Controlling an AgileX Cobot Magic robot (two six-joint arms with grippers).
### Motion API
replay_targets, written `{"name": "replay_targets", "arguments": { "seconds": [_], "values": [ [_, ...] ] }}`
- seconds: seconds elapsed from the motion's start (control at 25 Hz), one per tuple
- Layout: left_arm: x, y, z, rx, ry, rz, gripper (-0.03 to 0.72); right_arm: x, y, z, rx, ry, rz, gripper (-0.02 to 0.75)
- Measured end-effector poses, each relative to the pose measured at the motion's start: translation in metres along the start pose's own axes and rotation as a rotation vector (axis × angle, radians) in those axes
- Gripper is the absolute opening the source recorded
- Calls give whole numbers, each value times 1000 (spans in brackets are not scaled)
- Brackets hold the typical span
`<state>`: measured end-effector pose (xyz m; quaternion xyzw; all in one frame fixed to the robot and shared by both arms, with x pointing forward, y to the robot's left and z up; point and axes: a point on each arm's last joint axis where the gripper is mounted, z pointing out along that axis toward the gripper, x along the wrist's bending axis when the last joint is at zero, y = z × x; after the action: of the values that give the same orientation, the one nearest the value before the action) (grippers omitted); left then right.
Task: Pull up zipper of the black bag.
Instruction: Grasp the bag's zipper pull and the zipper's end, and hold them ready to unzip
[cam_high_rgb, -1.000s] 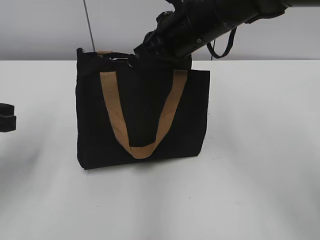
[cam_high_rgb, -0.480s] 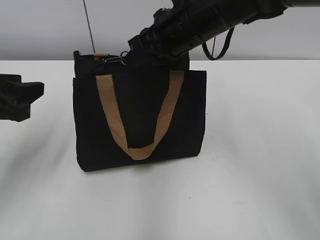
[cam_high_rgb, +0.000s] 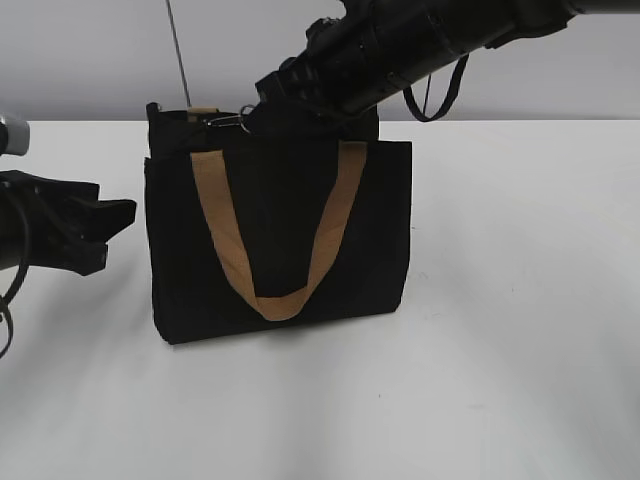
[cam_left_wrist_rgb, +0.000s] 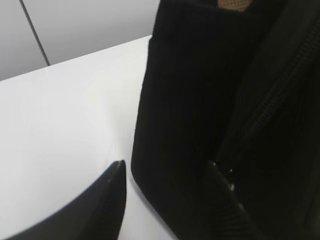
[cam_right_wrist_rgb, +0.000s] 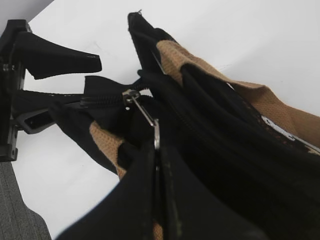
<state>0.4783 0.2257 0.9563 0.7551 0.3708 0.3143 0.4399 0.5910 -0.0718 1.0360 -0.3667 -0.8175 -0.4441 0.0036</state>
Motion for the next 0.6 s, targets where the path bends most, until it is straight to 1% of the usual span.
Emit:
{"name": "replay_targets", "arguments": {
  "seconds": [0.2, 0.32, 0.48, 0.6],
  "values": [
    [-3, 2, 3, -43, -39, 31, 382, 0, 0, 0, 2, 3, 0, -1],
    [-6, 2, 3, -44, -65, 35, 377, 1, -1, 0, 6, 8, 0, -1],
    [-11, 1, 2, -33, -123, 41, 369, 1, -1, 0, 6, 9, 1, -1],
    [-13, 2, 2, -50, -146, 47, 366, 1, -1, 0, 7, 10, 1, -1]
  ]
}}
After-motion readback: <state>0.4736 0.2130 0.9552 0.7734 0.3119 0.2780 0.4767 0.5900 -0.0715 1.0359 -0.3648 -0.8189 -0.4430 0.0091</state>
